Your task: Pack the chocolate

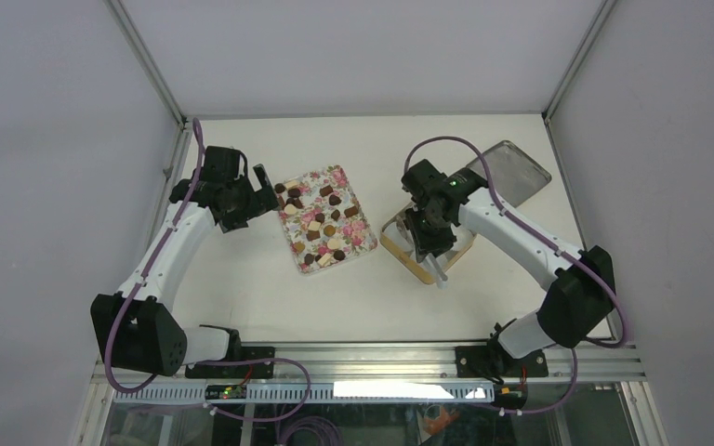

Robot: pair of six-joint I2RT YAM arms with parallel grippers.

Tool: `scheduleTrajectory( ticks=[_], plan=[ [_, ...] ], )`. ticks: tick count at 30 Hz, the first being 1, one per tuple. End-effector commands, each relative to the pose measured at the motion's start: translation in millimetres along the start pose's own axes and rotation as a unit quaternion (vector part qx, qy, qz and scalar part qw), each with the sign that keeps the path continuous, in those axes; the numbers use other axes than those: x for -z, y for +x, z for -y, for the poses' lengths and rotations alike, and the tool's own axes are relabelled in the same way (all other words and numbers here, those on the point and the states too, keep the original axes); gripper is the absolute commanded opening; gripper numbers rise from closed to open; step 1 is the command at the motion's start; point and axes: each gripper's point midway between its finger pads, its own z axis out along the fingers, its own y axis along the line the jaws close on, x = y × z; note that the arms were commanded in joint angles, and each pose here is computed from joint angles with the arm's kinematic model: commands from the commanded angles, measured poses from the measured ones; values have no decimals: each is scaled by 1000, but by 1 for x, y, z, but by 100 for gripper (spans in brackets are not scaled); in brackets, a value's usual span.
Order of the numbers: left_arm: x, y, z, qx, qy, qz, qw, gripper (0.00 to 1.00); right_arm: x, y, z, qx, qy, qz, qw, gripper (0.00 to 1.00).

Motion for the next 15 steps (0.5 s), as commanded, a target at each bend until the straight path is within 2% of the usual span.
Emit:
scheduleTrajectory(
  ticks=[1, 7, 15],
  plan=[
    [13, -17, 5, -8, 15, 35, 999, 99, -9, -3, -11, 0, -29, -9, 1000, 14],
    [15, -15, 4, -5, 14, 36, 999, 99, -12, -2, -11, -1, -28, -13, 1000, 29],
    [14, -14, 4, -4, 14, 34, 999, 99, -11, -5, -12, -4, -29, -10, 1000, 34]
  ],
)
